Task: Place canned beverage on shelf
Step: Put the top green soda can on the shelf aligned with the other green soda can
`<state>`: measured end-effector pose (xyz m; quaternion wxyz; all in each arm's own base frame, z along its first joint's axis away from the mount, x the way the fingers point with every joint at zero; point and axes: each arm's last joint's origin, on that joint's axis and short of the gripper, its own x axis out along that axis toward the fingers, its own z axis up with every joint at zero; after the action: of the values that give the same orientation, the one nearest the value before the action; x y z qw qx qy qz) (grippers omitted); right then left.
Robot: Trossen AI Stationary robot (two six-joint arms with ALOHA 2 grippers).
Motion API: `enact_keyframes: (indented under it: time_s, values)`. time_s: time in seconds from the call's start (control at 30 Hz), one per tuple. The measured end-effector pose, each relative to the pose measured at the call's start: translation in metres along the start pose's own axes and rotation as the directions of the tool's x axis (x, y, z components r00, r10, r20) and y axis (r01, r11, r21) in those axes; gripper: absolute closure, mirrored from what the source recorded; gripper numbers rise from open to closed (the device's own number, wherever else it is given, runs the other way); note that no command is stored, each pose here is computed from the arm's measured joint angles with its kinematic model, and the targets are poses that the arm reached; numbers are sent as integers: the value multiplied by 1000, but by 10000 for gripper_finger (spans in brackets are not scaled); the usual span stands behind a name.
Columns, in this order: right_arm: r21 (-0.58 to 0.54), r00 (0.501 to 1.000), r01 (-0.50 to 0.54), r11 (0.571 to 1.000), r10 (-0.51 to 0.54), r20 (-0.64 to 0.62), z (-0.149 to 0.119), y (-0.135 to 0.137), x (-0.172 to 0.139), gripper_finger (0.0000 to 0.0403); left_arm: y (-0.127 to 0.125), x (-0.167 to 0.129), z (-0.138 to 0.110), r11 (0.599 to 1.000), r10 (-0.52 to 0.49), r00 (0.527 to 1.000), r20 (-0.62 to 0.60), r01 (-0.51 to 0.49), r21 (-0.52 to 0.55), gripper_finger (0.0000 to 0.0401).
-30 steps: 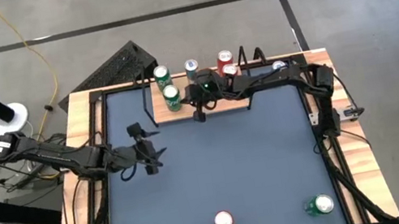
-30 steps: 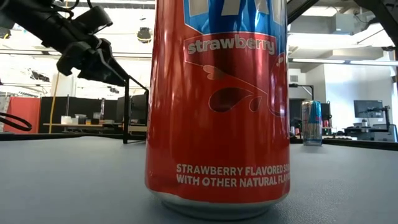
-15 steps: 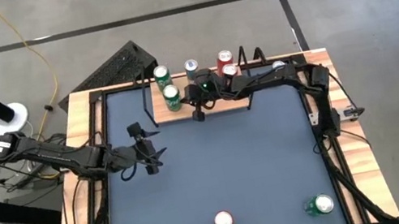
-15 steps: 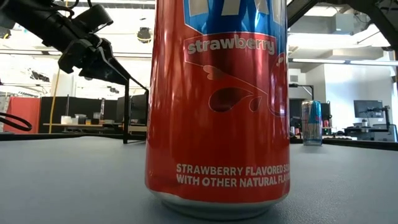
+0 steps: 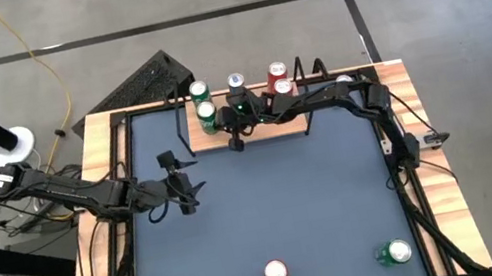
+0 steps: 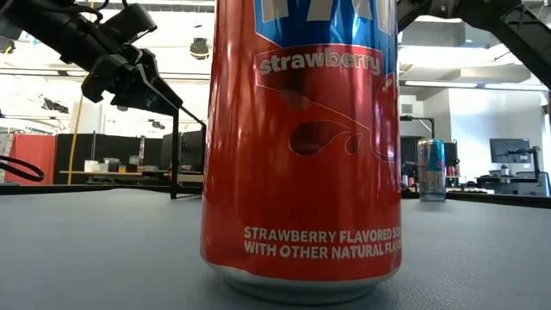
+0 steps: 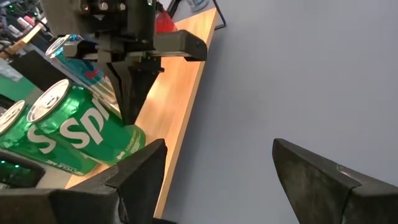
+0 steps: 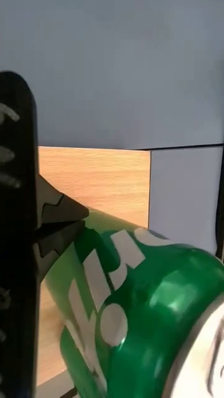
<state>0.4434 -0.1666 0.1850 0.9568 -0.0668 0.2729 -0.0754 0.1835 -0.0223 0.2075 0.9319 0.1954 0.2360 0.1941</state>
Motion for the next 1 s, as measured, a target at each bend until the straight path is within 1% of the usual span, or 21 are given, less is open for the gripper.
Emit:
enact_keyframes:
  time_s: [0.27, 0.6, 0.87, 1.0]
  values:
    - [-17, 1000, 8, 1000, -8, 18, 4, -2, -3, 403, 0, 0, 0, 1000, 1, 1000, 0, -1, 13, 119]
    - [-15, 1000, 29, 999, -29, 7, 1, -13, -4, 403, 0, 0, 0, 1000, 1, 1000, 0, -1, 16, 119]
    - [-27, 999, 35, 999, -34, 23, 2, -14, -5, 403, 0, 0, 0, 1000, 1, 1000, 0, -1, 16, 119]
    - [-27, 1000, 25, 999, -25, -4, 0, -13, -5, 403, 0, 0, 0, 1000, 1, 1000, 0, -1, 16, 119]
